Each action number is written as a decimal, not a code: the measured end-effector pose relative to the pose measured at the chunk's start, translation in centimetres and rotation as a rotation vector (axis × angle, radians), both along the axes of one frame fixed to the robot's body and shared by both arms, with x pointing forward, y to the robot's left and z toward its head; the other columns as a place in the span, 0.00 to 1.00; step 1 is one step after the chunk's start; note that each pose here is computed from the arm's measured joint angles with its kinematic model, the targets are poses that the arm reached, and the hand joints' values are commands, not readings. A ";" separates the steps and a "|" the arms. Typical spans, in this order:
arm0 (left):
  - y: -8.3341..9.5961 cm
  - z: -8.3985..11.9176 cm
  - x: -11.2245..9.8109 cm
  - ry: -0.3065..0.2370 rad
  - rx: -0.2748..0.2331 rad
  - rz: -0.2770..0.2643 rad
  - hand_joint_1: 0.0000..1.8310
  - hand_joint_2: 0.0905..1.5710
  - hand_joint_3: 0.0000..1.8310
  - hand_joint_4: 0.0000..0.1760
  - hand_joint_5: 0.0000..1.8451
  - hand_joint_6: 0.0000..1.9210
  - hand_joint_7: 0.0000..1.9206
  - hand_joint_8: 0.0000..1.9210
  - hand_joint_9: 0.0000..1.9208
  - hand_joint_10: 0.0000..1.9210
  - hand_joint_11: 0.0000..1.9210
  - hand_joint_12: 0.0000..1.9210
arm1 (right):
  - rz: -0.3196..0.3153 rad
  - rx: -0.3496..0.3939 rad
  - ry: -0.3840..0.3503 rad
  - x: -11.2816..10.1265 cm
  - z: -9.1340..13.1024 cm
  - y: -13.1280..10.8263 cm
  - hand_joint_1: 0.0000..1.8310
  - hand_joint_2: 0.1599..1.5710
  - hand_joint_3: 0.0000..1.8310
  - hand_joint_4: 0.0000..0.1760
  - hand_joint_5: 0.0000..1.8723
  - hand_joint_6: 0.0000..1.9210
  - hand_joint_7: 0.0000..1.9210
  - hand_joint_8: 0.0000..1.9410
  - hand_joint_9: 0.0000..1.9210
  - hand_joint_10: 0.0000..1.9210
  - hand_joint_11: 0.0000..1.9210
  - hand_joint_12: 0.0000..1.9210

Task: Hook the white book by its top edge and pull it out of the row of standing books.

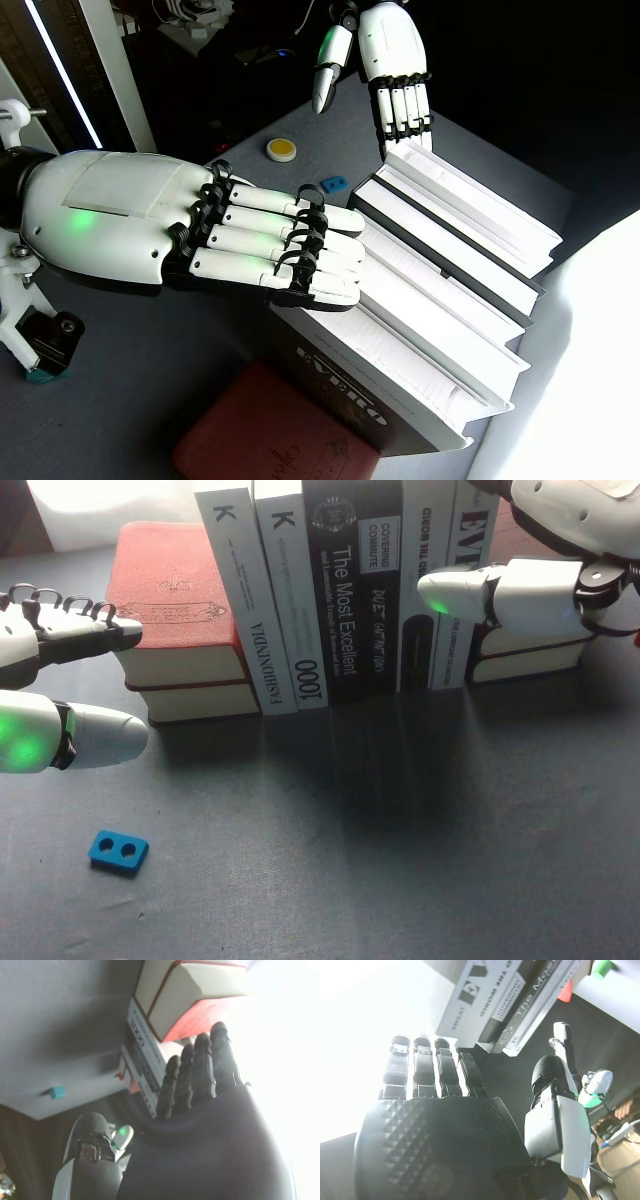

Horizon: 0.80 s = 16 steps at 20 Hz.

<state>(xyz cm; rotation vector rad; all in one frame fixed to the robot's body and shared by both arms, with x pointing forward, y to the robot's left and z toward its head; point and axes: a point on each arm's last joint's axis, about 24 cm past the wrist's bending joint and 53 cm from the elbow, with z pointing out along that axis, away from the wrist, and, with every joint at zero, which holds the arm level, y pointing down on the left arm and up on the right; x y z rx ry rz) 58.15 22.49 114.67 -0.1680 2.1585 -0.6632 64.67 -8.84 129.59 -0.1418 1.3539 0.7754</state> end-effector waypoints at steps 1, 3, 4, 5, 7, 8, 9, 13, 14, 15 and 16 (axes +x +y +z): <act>0.0 0.0 0.0 0.000 0.000 0.000 0.00 0.76 0.01 0.00 0.00 0.00 0.00 0.00 0.00 0.00 0.00 0.00 | -0.001 0.001 0.003 0.0 -0.1 0.0 0.00 0.72 0.00 0.00 0.02 0.00 0.00 0.00 0.00 0.00 0.00 0.00; 0.0 0.0 0.0 0.000 0.000 0.000 0.00 0.75 0.01 0.00 0.00 0.00 0.00 0.00 0.00 0.00 0.00 0.00 | -0.002 0.000 0.002 0.0 -0.1 -0.1 0.00 0.72 0.00 0.00 0.02 0.00 0.00 0.00 0.00 0.00 0.00 0.00; 0.0 0.0 0.0 0.000 0.000 0.000 0.00 0.76 0.01 0.00 0.00 0.00 0.00 0.00 0.00 0.00 0.00 0.00 | -0.002 0.000 0.004 0.0 -0.1 -0.1 0.00 0.72 0.00 0.00 0.02 0.00 0.00 0.00 0.00 0.00 0.00 0.00; 0.0 0.0 0.0 0.001 0.001 0.000 0.00 0.75 0.01 0.00 0.00 0.00 0.00 0.00 0.00 0.00 0.00 0.00 | -0.002 0.000 0.003 0.0 -0.2 -0.1 0.00 0.72 0.00 0.00 0.02 0.00 0.00 0.00 0.00 0.00 0.00 0.00; 0.0 0.0 0.0 0.001 0.000 0.000 0.00 0.75 0.01 0.00 0.00 0.00 0.00 0.00 0.00 0.00 0.00 0.00 | -0.002 0.000 0.003 0.0 -0.1 -0.1 0.00 0.71 0.00 0.00 0.01 0.00 0.00 0.00 0.00 0.00 0.00 0.00; 0.0 0.0 0.0 0.001 0.001 0.000 0.00 0.75 0.01 0.00 0.00 0.00 0.00 0.00 0.00 0.00 0.00 0.00 | -0.002 0.000 0.004 0.0 -0.2 -0.1 0.00 0.72 0.00 0.00 0.02 0.00 0.00 0.00 0.00 0.00 0.00 0.00; 0.0 0.0 0.0 0.001 0.000 0.000 0.00 0.75 0.00 0.00 0.00 0.00 0.00 0.00 0.00 0.00 0.00 0.00 | -0.001 -0.001 0.004 0.0 -0.2 0.0 0.00 0.72 0.00 0.00 0.02 0.00 0.01 0.00 0.00 0.00 0.00 0.00; 0.0 0.0 0.0 0.001 0.000 0.000 0.00 0.75 0.00 0.00 0.00 0.00 0.00 0.00 0.00 0.00 0.00 0.00 | -0.009 -0.032 -0.002 -0.6 -0.5 -0.4 0.00 0.72 0.00 0.00 0.02 0.00 0.00 0.00 0.00 0.00 0.00 0.00; 0.0 0.0 0.0 0.001 0.001 -0.001 0.00 0.75 0.00 0.00 0.00 0.00 0.00 0.00 0.00 0.00 0.00 0.00 | -0.010 -0.040 -0.004 -0.9 -0.5 -0.4 0.00 0.72 0.00 0.00 0.02 0.00 0.01 0.00 0.00 0.00 0.00 0.00; -0.1 0.0 -0.1 0.001 0.000 -0.002 0.00 0.76 0.00 0.00 0.00 0.00 0.00 0.00 0.00 0.00 0.00 0.00 | -0.009 -0.046 -0.006 -1.2 -0.4 -0.5 0.00 0.72 0.00 0.00 0.02 0.00 0.00 0.00 0.00 0.00 0.00 0.00; -0.2 0.0 -0.1 0.002 0.000 -0.004 0.00 0.75 0.00 0.00 0.00 0.00 0.00 0.00 0.00 0.00 0.00 0.00 | -0.006 -0.049 -0.006 -1.5 -0.3 -0.5 0.00 0.72 0.00 0.00 0.02 0.00 0.00 0.00 0.00 0.00 0.00 0.00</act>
